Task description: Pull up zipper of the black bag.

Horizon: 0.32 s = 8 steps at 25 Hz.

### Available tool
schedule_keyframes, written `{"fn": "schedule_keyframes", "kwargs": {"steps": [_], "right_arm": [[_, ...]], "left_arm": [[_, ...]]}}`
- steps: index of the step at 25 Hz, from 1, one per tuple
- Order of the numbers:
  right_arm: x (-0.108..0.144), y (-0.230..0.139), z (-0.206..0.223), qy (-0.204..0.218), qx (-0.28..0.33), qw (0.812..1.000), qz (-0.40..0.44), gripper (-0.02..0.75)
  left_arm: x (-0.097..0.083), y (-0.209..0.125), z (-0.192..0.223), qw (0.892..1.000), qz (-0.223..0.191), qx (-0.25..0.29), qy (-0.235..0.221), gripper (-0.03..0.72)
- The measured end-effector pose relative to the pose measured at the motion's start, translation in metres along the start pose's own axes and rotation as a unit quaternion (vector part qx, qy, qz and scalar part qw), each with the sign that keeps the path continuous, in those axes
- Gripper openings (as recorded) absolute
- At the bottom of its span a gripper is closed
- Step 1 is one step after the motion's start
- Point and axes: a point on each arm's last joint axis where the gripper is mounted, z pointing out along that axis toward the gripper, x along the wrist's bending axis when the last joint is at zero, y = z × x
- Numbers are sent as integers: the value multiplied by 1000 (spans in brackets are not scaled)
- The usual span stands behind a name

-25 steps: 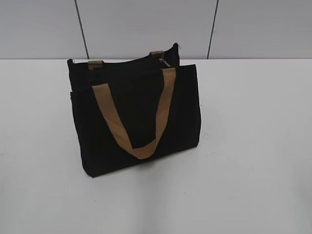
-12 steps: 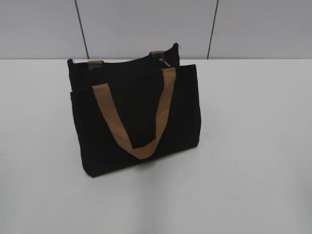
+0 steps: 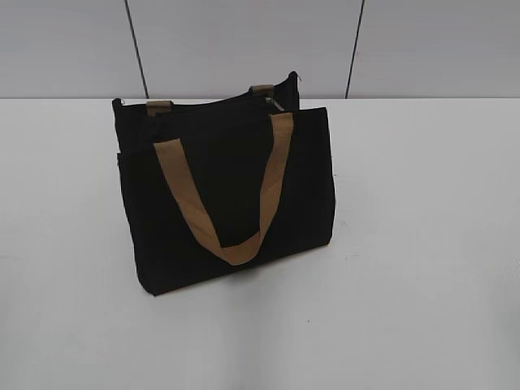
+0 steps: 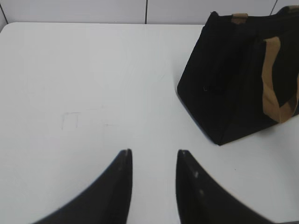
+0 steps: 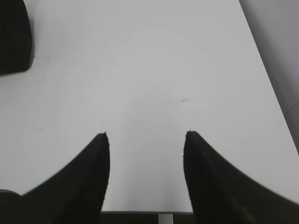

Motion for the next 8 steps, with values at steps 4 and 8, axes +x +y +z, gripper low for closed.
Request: {"fn": "schedule_keyframes", "kwargs": {"steps": [4,8], "right_arm": [[0,0,0,0,0,1000,0,402],[0,0,0,0,0,1000,0,402]], "left_arm": [[0,0,0,1000,0,0,0,240],[0,0,0,1000,0,0,0,237]]}}
